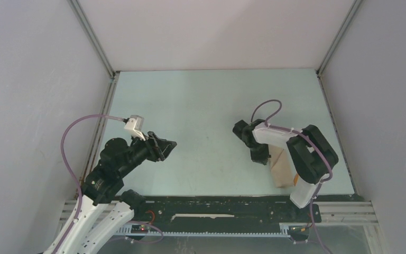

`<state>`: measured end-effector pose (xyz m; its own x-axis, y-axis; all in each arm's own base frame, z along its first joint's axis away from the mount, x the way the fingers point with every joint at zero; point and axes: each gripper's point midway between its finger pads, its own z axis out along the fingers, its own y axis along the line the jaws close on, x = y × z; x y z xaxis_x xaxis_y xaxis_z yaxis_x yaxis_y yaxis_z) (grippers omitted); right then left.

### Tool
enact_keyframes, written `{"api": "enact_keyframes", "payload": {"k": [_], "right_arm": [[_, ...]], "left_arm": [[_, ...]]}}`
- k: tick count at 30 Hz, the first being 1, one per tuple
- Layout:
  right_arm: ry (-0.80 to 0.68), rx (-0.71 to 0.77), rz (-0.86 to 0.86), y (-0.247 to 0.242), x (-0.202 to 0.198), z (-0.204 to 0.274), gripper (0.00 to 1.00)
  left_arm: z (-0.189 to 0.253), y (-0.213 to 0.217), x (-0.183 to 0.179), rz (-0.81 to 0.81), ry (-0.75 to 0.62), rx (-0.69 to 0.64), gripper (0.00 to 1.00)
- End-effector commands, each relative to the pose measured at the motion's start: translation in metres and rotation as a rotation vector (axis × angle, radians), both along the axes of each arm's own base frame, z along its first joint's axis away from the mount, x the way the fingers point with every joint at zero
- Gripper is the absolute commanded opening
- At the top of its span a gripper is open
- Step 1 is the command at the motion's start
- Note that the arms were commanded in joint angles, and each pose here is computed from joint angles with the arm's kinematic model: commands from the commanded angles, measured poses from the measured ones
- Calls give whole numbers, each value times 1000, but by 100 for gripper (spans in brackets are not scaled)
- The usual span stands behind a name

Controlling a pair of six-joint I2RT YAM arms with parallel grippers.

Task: Fold the napkin into a case and place the utensils inside
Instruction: Move the smaller rectangle folded napkin to the corner of the board, then pick up the fork from the corner of the board.

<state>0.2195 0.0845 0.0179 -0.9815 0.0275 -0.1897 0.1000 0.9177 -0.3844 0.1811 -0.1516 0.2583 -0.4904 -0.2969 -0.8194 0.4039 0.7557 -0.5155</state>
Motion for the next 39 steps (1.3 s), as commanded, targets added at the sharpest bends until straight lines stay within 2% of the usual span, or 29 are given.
{"api": "enact_keyframes", "payload": {"k": [1, 5, 10, 19, 24, 29, 33, 39], "right_arm": [[-35, -51, 14, 12, 7, 2, 9], [-94, -43, 30, 18, 11, 32, 9], [-113, -102, -16, -12, 7, 55, 9], [-22, -196, 1, -17, 6, 20, 9], [-6, -155, 38, 3, 5, 2, 8], [-25, -191, 19, -12, 4, 21, 8], [-67, -152, -6, -20, -2, 46, 9], [-96, -150, -72, -37, -11, 56, 13]], "left_arm": [[12, -4, 1, -13, -26, -28, 59], [14, -3, 1, -10, -32, -29, 59], [11, -5, 2, -13, -28, -32, 59], [12, -5, 1, -16, -31, -29, 59], [10, -3, 0, -11, -27, -24, 59], [11, -6, 2, -19, -23, -26, 59], [11, -7, 3, -19, -27, -26, 59], [12, -9, 4, -34, -31, -30, 59]]}}
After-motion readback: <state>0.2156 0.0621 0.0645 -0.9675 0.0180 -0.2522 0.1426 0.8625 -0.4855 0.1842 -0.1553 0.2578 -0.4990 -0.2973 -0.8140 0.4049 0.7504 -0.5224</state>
